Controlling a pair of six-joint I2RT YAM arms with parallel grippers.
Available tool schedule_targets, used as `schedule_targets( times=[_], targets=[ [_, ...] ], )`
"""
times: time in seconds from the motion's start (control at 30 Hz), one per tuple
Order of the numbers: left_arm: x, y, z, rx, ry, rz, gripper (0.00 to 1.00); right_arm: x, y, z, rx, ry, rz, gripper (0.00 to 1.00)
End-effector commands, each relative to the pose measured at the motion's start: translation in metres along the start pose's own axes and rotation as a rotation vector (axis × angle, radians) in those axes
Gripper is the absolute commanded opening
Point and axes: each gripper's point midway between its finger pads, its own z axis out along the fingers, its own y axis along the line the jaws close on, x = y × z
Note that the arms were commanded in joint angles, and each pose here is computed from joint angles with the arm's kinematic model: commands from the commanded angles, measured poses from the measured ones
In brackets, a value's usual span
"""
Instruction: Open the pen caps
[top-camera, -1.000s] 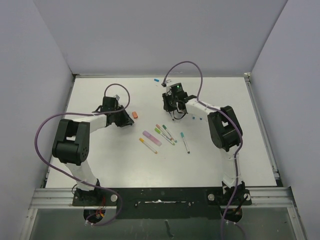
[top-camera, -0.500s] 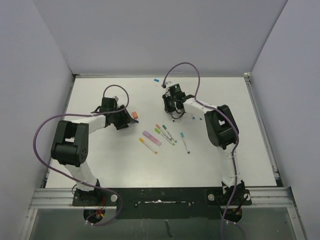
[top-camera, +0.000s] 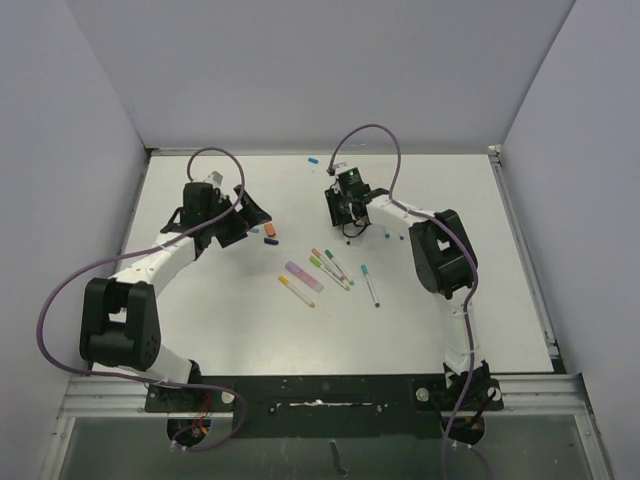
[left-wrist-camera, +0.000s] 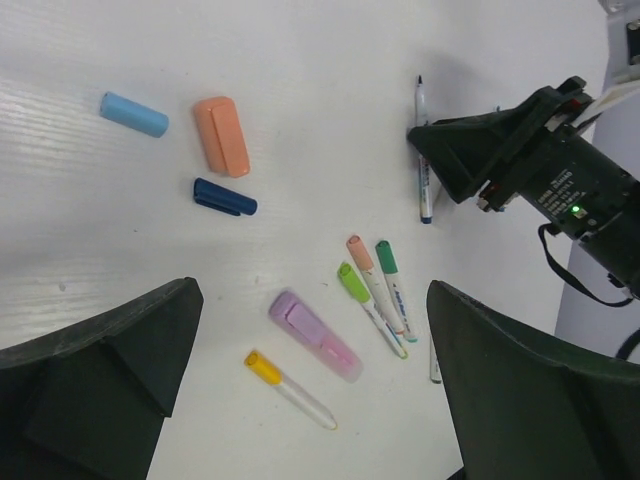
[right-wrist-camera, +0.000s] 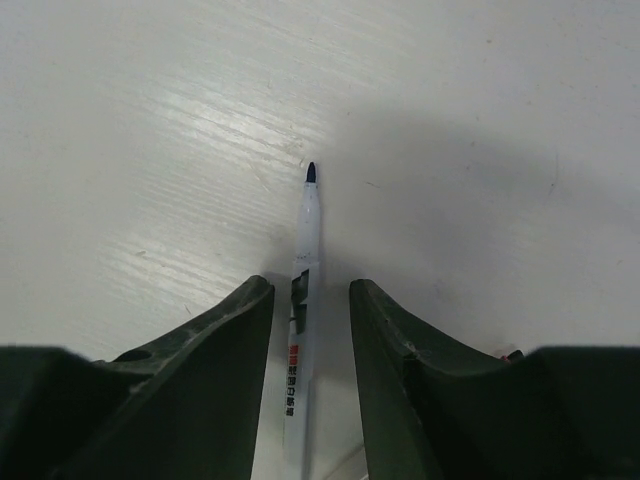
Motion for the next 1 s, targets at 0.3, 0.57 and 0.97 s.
schedule_targets(
  times=[0.3,0.57,0.97],
  targets=[
    [-0.031,-0.047,-0.026,0.213,-0.103,-0.023,0.98,-0.063,0.004,-0.086,-0.01,-0.278,-0.051,0.56],
    [-0.03,-0.044,-0.017,0.208,-0.091,-0.046,0.98,-0.011,0.004,-0.135,0.027,-0.138,-0.09,0.59],
    [-0.027,-0.057,-0.011,0.255,-0.064,-0.018,0.98,0.088,0.008,-0.147,0.08,0.064,-0.085,0.59]
  ],
)
